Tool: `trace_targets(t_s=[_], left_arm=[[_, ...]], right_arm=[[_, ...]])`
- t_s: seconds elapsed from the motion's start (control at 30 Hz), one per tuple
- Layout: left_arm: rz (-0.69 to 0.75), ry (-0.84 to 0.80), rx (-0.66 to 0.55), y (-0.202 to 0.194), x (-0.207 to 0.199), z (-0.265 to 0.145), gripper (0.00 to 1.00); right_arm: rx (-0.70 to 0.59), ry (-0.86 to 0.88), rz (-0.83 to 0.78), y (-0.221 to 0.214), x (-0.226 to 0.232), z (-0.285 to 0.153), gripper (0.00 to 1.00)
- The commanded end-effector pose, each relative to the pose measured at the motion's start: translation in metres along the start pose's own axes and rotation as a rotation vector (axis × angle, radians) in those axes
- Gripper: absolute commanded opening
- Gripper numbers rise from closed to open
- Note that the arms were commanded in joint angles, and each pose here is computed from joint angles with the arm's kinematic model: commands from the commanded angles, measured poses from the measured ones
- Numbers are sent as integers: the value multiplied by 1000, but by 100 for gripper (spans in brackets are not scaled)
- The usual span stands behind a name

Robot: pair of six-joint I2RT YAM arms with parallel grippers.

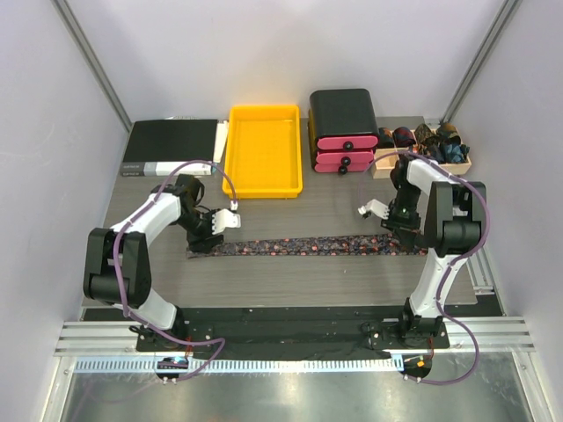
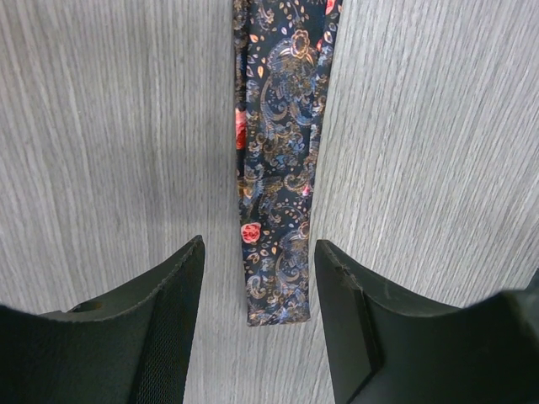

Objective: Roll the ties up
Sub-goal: Flatten out the tie at the center of the board.

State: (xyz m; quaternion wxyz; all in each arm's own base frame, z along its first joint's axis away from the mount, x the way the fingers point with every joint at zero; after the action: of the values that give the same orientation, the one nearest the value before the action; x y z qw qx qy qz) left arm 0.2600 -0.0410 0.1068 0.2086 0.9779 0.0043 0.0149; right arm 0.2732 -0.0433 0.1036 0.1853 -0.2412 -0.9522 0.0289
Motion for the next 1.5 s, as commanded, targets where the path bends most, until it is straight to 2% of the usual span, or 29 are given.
trace_targets(t_s=[0.0, 0.1, 0.17, 0.2, 0.27, 0.3, 0.57, 0.63, 0.7, 0.8, 0.87, 0.9, 1.0, 1.1, 1.2, 1.47], left_arm=[[4, 32, -14, 2, -1, -4, 56], [0, 37, -16, 2, -1, -4, 56], [-10, 46, -17, 2, 1, -5, 56], [-20, 46, -19, 3, 0, -4, 56], [-26, 51, -21, 3, -1, -6, 57], [-29, 54, -22, 2, -2, -6, 57], [-44, 61, -39, 2, -7, -6, 59], [-51, 63, -48, 3, -7, -6, 59], [-52, 64, -53, 2, -10, -5, 61], [-49, 60, -50, 0, -11, 0, 68], [-48, 58, -50, -1, -9, 1, 75], [-44, 50, -48, -2, -9, 3, 83], [-36, 63, -41, -4, -5, 6, 86], [-26, 85, -28, -6, -1, 9, 84], [-17, 60, -6, -7, 3, 14, 77], [36, 19, 33, 1, 15, 31, 48]], right_arm=[[52, 117, -78, -15, 37, -14, 1], [79, 142, -93, -14, 35, -8, 1], [90, 145, -62, -11, 27, -7, 11], [81, 139, -39, -4, 14, -8, 26], [59, 114, 4, -1, 2, -14, 37], [34, 70, 10, 2, -8, -25, 47], [24, -120, 50, -1, -28, -46, 52], [-23, -110, 56, 1, -22, -49, 52], [-136, -67, 53, 10, -6, -53, 55], [-190, -91, 50, 18, 11, -48, 67], [-220, -158, 23, 32, 11, -42, 69], [-216, -160, 31, 32, 16, -33, 70], [-201, -187, 27, 38, 19, -14, 70], [-181, -231, 29, 37, 14, 2, 69], [-140, -274, 24, 31, 7, 14, 66], [-89, -349, 40, 16, -23, 26, 59]])
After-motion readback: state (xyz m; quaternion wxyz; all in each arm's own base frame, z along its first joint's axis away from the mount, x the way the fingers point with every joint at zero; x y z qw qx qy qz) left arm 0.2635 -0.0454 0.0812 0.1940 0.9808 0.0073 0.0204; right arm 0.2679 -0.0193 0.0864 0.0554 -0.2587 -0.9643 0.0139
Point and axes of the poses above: each gripper's point midway between its finger pads, its own z axis out along the fingers, its own x axis along the line the jaws close on, y = z × x, the point moved 7 cm from there along -z, back along the fingers, and after that the axes turned 6 degrees about z, right-handed, at the moved point
